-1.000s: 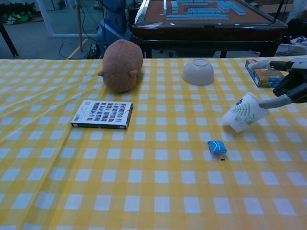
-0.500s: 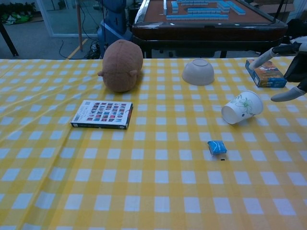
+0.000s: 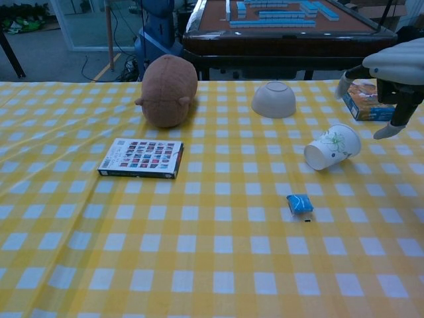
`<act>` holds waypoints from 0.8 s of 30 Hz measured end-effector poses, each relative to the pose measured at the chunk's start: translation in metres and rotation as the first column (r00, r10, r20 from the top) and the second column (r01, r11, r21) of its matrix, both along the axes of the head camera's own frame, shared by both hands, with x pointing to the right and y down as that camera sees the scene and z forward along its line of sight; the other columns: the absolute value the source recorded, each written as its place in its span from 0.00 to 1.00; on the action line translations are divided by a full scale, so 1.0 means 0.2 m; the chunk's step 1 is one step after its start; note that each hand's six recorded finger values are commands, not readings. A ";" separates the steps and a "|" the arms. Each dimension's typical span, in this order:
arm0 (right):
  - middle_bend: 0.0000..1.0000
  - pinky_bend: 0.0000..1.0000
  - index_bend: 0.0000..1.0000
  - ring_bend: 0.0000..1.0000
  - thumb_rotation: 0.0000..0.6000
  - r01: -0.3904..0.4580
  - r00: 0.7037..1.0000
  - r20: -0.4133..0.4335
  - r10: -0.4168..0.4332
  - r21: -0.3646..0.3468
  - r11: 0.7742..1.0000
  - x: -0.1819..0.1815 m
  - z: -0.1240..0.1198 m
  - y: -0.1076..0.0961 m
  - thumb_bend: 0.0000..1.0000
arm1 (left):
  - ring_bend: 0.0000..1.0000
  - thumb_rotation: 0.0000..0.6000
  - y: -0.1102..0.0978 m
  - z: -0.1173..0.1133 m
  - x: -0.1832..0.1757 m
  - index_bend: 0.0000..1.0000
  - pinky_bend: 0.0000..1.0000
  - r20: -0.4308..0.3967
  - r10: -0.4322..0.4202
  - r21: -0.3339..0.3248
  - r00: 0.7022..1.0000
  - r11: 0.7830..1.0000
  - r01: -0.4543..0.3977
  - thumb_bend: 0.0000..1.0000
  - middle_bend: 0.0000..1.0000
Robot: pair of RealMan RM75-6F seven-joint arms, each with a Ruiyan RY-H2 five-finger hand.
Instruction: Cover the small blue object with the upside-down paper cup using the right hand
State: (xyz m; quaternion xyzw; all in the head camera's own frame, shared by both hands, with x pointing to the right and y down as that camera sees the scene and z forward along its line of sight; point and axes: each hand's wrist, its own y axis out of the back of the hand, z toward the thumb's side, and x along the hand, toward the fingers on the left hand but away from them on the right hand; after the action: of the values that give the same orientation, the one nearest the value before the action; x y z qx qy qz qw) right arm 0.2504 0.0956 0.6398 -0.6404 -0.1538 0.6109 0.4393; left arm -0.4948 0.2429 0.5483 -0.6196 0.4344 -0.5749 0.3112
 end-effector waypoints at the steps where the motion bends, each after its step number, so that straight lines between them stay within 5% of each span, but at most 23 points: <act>1: 1.00 1.00 0.24 1.00 1.00 0.015 1.000 -0.013 -0.015 -0.002 1.000 -0.04 0.02 0.00 0.01 | 0.20 1.00 0.00 0.00 0.00 0.64 0.47 -0.001 0.000 0.000 1.000 1.000 0.000 0.49 0.27; 24: 1.00 1.00 0.28 1.00 1.00 0.225 0.941 -0.253 -0.223 -0.022 0.974 -0.22 0.24 0.05 0.11 | 0.20 1.00 0.01 -0.03 -0.01 0.64 0.47 -0.026 -0.007 0.005 1.000 1.000 0.007 0.49 0.27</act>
State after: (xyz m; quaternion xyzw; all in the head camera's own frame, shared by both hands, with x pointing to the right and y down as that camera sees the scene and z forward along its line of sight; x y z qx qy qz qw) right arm 0.2058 0.1063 0.6870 -0.5688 -0.0245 0.6334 0.5242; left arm -0.4961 0.2445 0.5431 -0.6249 0.4418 -0.5667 0.3050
